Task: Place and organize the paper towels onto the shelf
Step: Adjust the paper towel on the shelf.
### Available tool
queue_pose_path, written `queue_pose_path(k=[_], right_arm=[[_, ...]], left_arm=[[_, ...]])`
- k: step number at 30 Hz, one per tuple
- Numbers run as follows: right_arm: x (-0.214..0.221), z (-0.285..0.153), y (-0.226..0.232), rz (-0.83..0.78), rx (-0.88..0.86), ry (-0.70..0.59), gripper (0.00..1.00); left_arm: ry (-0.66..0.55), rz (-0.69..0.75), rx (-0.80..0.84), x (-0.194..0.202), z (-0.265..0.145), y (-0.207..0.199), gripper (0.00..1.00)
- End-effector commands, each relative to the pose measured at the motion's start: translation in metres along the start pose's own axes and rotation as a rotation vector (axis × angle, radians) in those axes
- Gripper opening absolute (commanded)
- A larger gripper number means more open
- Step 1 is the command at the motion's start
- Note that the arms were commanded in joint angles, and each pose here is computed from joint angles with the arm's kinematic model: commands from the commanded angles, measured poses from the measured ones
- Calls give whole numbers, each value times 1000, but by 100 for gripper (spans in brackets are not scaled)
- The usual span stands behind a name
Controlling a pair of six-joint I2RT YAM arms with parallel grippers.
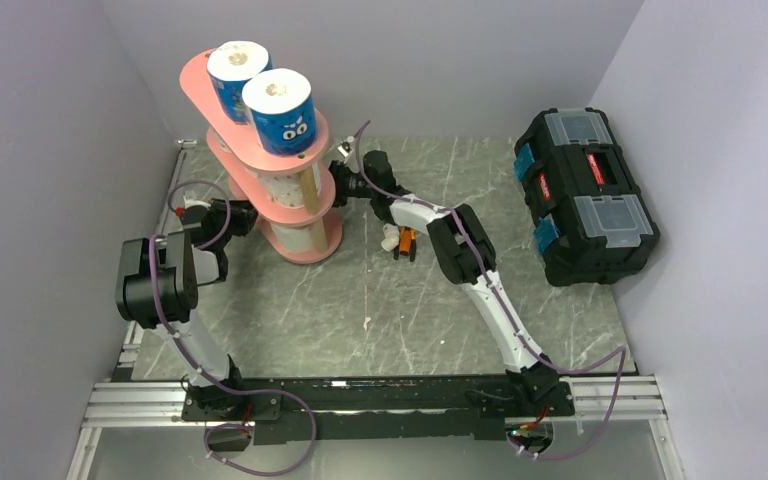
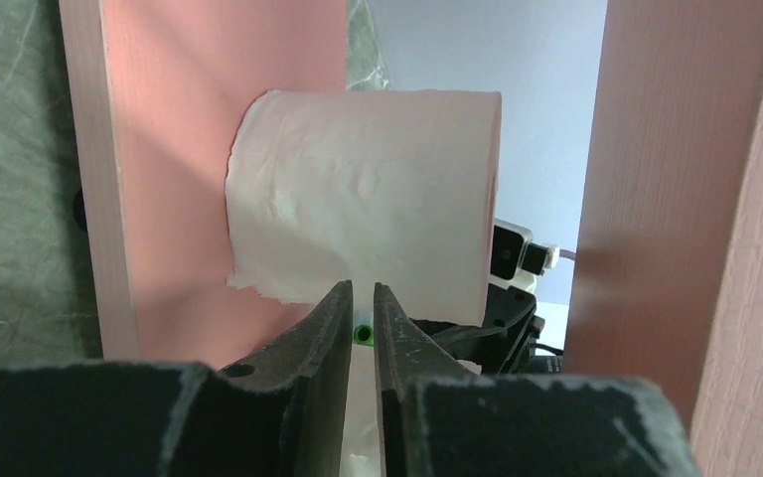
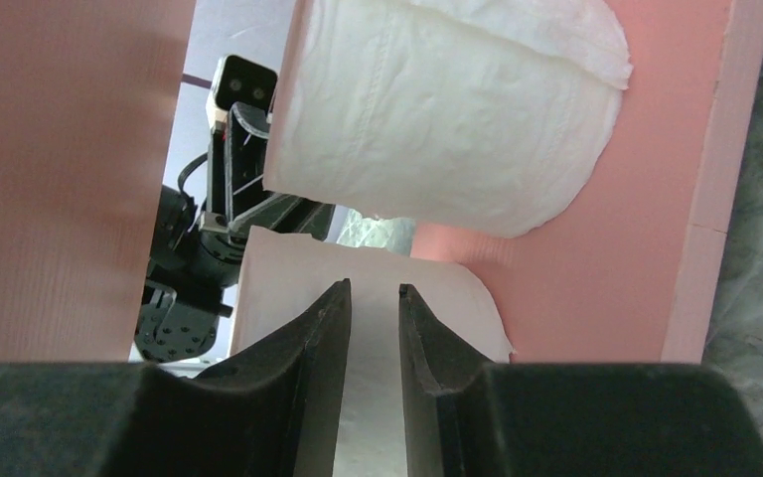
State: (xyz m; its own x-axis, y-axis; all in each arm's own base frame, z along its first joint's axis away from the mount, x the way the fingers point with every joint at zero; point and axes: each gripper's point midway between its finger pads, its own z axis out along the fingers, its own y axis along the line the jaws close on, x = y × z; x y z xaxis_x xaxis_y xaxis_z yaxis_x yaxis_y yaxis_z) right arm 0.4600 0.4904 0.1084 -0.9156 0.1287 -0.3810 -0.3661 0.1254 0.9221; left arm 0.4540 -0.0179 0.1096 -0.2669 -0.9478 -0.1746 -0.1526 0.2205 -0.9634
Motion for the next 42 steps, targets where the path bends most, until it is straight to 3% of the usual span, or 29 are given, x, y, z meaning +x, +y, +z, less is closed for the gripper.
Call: queue_pose_path(k=[1,12,24,32,42], right_arm=[[-17,-11,54,-110,-110,-21,28],[-70,-42,56,-126,-116,-153,33],[-77,-63,40,-128,-28,-201,38],[-45,-77,40,-126,46,-172,34],[17,-65,42,-99,42,-79,32]], left_arm=[[-21,68,81,-6,-8,-27,19],[-74,56,65,-30,-11,-27,19],[-44,138,-158,20,-88,-3,15],[14,196,-222,41,-122,5,9],[100,127,-161,62,-111,11,9]])
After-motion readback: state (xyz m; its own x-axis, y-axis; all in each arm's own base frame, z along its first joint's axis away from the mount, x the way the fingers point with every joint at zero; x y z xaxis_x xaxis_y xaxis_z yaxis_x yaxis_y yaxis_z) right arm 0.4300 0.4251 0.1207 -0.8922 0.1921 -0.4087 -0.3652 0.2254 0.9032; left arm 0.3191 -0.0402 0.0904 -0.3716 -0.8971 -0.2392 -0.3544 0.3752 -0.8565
